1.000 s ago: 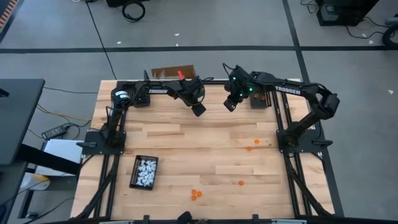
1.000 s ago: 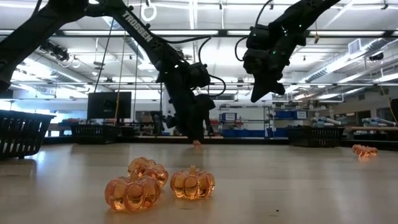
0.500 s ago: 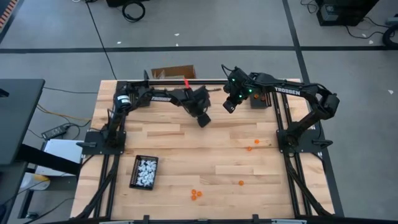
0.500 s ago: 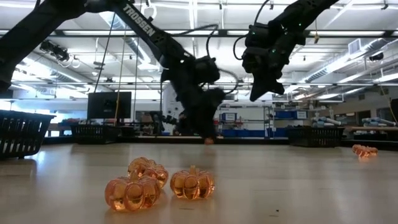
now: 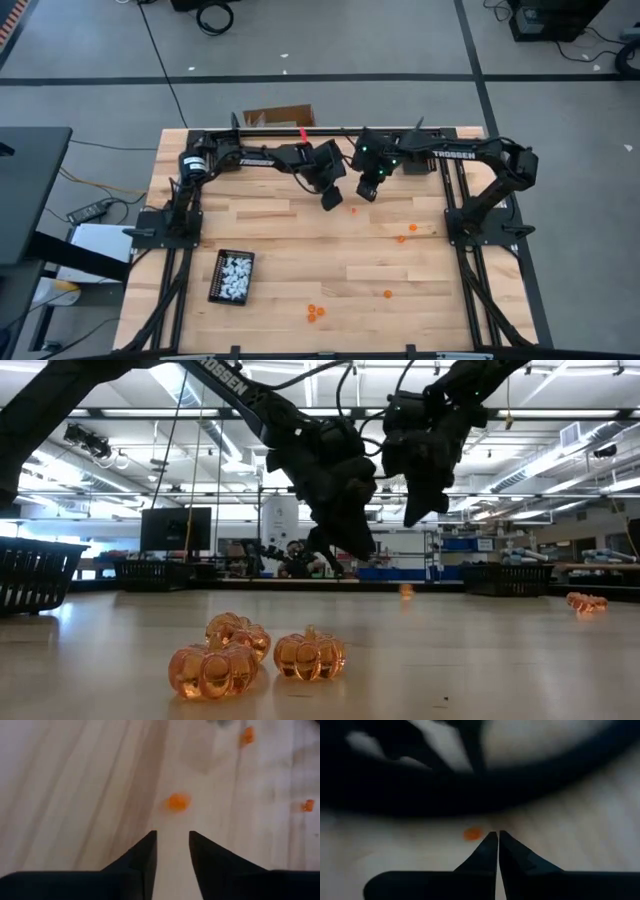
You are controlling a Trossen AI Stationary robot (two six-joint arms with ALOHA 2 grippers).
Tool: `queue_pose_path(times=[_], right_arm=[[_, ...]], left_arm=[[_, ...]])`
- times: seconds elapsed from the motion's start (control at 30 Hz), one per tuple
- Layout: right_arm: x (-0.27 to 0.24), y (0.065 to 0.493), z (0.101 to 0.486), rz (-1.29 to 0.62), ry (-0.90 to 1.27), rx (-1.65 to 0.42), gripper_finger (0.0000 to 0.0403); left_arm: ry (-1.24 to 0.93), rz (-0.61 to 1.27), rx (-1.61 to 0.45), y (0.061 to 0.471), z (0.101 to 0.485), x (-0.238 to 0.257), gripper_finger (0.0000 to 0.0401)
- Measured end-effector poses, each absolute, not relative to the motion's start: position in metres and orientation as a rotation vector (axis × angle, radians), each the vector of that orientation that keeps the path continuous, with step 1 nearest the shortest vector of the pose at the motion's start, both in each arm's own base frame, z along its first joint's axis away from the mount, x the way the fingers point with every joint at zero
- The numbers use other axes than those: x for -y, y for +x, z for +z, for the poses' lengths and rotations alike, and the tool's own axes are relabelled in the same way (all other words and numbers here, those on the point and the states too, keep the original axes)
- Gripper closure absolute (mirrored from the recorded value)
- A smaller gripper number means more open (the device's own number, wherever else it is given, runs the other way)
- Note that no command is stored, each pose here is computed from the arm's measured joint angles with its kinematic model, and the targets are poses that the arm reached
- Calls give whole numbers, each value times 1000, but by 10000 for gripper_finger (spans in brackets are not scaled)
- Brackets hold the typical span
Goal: Sort Halloween decoration
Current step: Put the orange pumpkin toy into the top right black basket
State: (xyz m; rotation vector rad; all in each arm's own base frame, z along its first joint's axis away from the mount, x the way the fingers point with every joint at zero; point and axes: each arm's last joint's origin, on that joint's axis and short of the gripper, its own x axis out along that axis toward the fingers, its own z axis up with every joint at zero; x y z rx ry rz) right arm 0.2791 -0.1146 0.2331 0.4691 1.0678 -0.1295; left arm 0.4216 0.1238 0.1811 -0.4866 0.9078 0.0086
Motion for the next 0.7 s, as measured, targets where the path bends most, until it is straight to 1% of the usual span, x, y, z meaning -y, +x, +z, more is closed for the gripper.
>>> queue_pose_path(times=[0.03, 0.1, 0.17, 0.23, 0.33, 0.47, 0.57, 0.63, 0.7], right_arm=[[113, 280, 232, -196, 456, -1081, 383], [110, 281, 229, -259, 425, -1096, 385], [104, 283, 226, -275, 379, -1101, 382], [98, 282, 221, -249, 344, -1126, 369], [91, 277, 208, -205, 362, -1172, 329], [78, 260, 181, -160, 439, -1296, 253], [68, 253, 169, -136, 463, -1342, 202], [63, 252, 164, -164, 415, -1354, 181], [60, 253, 161, -176, 360, -1350, 173]], left_arm=[[-495, 19, -925, 419, 180, -126, 271], [-512, 36, -958, 414, 179, -132, 250], [-534, 52, -1011, 405, 182, -136, 232], [-522, 55, -1030, 397, 188, -140, 218], [-492, 76, -1041, 386, 202, -147, 208], [-457, 129, -993, 374, 226, -157, 207], [-452, 162, -939, 367, 242, -163, 207], [-440, 179, -910, 364, 250, -165, 207], [-431, 191, -897, 362, 256, -163, 207]])
